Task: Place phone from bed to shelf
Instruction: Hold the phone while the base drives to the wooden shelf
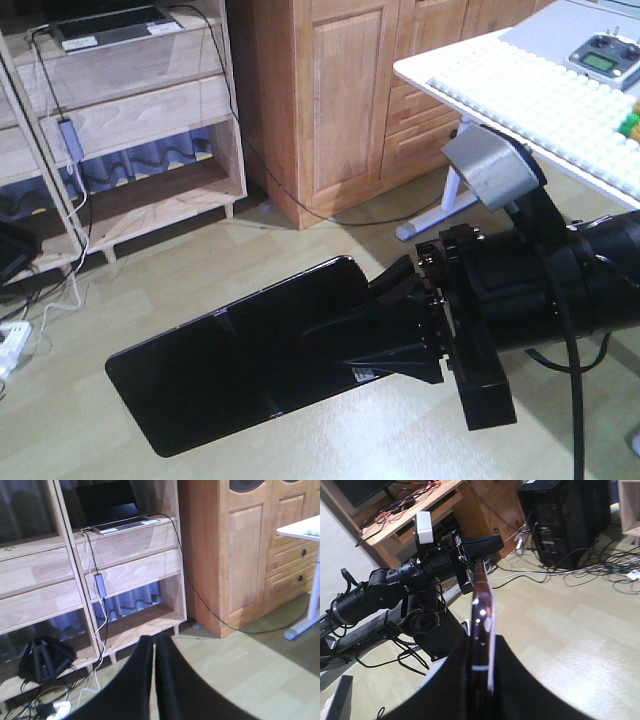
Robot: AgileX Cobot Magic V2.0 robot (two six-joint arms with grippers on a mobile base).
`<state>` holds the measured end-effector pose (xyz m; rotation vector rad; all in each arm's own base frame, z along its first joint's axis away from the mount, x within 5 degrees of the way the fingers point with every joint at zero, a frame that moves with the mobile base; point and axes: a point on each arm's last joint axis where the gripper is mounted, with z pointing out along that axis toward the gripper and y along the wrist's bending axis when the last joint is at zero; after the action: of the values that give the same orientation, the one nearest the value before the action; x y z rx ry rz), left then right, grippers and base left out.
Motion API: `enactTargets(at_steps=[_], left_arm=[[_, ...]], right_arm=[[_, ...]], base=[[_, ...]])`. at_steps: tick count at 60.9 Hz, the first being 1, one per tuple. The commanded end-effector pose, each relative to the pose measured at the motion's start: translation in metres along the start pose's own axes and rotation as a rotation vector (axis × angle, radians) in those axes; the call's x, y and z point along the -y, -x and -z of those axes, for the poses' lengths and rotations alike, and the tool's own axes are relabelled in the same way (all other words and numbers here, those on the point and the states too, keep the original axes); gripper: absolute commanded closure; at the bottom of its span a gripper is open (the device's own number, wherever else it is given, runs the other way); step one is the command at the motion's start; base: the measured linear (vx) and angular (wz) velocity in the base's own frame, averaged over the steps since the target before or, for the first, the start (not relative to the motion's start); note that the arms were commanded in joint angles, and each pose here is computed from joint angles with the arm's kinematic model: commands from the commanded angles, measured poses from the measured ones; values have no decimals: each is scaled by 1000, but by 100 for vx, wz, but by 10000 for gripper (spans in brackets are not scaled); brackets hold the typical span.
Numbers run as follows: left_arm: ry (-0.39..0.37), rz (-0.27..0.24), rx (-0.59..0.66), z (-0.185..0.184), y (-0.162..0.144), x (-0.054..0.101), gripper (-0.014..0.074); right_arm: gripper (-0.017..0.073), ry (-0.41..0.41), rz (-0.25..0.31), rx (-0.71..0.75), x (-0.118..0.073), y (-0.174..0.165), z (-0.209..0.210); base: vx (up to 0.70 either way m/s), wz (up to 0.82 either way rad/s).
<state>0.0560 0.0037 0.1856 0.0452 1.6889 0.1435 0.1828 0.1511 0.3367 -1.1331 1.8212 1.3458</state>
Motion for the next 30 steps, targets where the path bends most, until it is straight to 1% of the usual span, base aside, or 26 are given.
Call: enactTargets(at_steps=[1,17,30], left_arm=[[9,14,107,3,15,-2,592],[9,14,107,3,15,-2,592],[9,14,107,3,15,-2,592]], right_arm=[[561,101,25,71,-19,13,6],[561,101,25,71,-19,13,6],[561,101,25,71,-19,13,6]], base=[[46,2],[47,6],[48,14]])
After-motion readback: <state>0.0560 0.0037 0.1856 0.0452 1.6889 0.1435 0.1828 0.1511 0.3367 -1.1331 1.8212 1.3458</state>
